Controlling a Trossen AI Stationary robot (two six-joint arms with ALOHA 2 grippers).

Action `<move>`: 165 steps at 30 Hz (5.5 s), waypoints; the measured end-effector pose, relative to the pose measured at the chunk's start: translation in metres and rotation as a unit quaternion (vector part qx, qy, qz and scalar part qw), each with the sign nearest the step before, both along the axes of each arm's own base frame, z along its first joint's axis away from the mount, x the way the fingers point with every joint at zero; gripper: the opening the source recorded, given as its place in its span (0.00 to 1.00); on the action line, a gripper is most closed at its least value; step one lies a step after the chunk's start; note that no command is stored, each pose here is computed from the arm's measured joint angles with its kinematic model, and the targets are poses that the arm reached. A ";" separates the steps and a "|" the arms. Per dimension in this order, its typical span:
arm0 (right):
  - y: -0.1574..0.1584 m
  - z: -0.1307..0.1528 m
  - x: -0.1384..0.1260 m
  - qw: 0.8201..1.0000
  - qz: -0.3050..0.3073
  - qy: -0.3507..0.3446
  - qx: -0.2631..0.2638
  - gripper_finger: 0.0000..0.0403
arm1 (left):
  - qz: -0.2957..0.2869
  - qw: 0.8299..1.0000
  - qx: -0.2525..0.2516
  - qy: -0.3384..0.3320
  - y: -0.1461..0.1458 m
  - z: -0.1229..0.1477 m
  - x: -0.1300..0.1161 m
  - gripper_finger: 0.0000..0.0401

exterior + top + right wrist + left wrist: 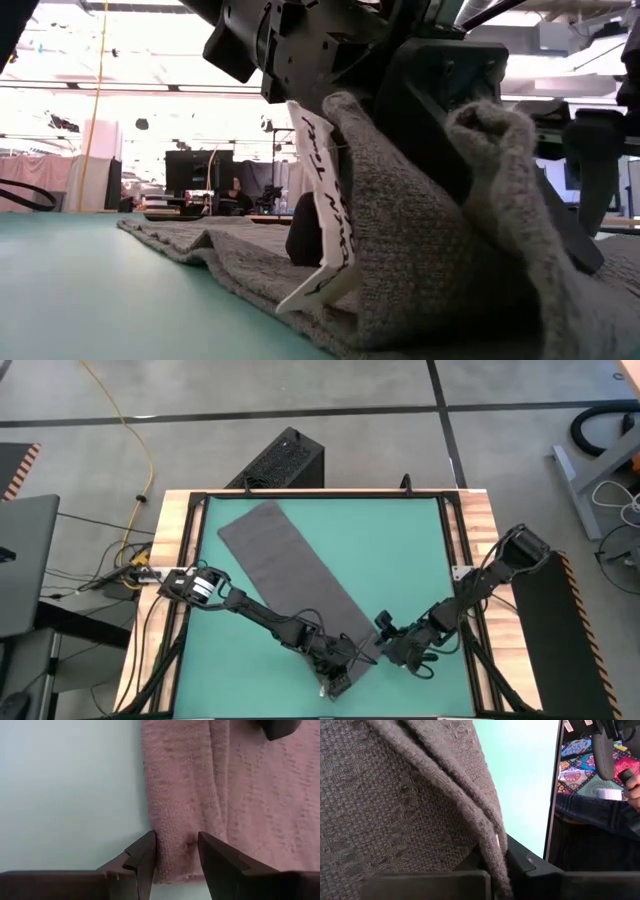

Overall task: Roll towel into tight, uniform cylinder
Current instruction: Roll the gray towel

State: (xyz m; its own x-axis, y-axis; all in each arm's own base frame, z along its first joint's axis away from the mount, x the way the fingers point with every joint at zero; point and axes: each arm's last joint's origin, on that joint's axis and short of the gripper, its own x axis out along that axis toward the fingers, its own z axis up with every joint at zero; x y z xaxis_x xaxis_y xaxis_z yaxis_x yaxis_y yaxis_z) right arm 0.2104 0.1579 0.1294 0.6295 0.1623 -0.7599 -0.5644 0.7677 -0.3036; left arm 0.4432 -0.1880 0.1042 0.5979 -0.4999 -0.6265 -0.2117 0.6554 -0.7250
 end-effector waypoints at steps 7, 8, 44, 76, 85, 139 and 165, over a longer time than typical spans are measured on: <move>-0.005 -0.012 0.004 0.999 -0.022 0.037 0.002 0.31 | -0.007 1.000 -0.002 -0.001 0.003 0.006 0.000 0.13; -0.006 -0.014 0.005 0.999 -0.021 0.046 0.006 0.26 | -0.010 1.000 0.000 -0.005 0.003 0.008 0.000 0.15; -0.063 0.007 0.026 0.941 -0.045 0.184 0.282 0.05 | -0.037 0.964 0.200 -0.170 -0.013 0.113 -0.034 0.30; -0.130 0.010 0.048 0.871 -0.119 0.239 0.414 0.05 | -0.042 0.975 0.197 -0.096 -0.018 0.030 -0.016 0.30; -0.134 -0.017 0.073 0.837 -0.142 0.342 0.403 0.06 | -0.026 0.973 0.206 -0.099 -0.026 0.030 -0.020 0.30; -0.148 -0.012 0.083 0.813 -0.211 0.358 0.408 0.06 | 0.007 0.976 0.181 -0.120 -0.029 0.045 -0.011 0.22; -0.154 -0.002 0.076 0.804 -0.215 0.369 0.413 0.31 | -0.055 0.969 0.240 -0.032 -0.017 0.034 -0.023 0.19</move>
State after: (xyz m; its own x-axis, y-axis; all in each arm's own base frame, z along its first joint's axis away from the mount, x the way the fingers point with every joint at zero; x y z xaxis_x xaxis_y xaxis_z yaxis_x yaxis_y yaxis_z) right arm 0.2861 0.0042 0.1277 0.1893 0.6915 -0.6971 0.0159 0.7077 0.7063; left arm 0.4203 -0.2052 0.1378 0.6031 -0.2239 -0.7656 -0.0859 0.9360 -0.3415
